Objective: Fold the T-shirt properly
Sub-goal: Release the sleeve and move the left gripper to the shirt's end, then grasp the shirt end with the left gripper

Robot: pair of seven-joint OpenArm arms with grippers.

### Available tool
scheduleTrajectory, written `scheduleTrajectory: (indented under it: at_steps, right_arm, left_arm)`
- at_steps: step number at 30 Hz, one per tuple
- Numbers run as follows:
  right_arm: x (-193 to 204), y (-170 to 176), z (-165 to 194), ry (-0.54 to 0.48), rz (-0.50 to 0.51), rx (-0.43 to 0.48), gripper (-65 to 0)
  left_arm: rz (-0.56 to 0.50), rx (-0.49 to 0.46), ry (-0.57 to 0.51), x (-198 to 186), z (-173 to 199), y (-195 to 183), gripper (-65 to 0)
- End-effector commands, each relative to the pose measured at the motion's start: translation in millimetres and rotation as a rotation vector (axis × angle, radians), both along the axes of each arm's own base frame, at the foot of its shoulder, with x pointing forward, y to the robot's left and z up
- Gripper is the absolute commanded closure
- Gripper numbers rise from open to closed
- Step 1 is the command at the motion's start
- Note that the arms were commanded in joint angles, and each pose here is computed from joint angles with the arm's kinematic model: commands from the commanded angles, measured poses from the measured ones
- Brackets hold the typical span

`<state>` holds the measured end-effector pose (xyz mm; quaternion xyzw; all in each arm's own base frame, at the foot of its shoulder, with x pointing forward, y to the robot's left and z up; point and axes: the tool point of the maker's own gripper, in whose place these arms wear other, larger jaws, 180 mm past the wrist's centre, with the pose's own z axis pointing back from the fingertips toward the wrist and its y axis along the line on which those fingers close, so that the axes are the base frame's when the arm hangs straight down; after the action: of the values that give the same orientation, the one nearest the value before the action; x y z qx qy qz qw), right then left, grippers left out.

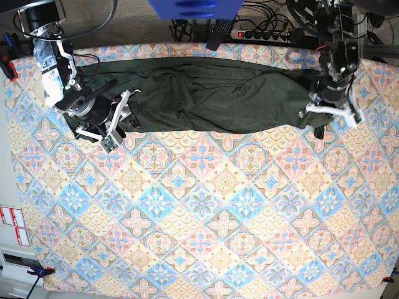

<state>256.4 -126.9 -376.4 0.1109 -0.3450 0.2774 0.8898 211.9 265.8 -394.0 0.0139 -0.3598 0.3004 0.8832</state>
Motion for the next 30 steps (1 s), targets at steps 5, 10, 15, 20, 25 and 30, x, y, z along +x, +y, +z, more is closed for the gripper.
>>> scheduleTrajectory:
  at_steps: [5,10,15,20,25,30]
  right_arm:
    - [8.8,-0.7,11.4,-0.042,-0.001,0.014,-24.7]
    - [8.8,-0.7,11.4,-0.042,-0.001,0.014,-24.7]
    - [8.2,-0.7,11.0,-0.041,-0.001,0.014,-24.7]
    - [8.3,-0.5,11.5,-0.042,0.000,0.014,-24.7]
    - [8.3,-0.5,11.5,-0.042,0.000,0.014,-24.7]
    - [8.3,-0.5,11.5,-0.042,0.000,0.014,-24.7]
  left_arm:
    - [0.030,0.042,0.000,-10.1,5.0,17.7,0.0]
    - [0.041,0.029,0.043,-15.4,-9.0,19.9,0.0]
    - [0.055,0.018,0.090,-25.1,-24.4,23.2,-10.0]
    - [0.053,0.031,0.096,-27.5,-22.7,29.0,-37.5]
    - [0.054,0.052,0.091,-26.1,-18.0,38.4,-55.7]
    - [0.072,0.069,0.071,-23.6,-12.3,53.7,-56.5]
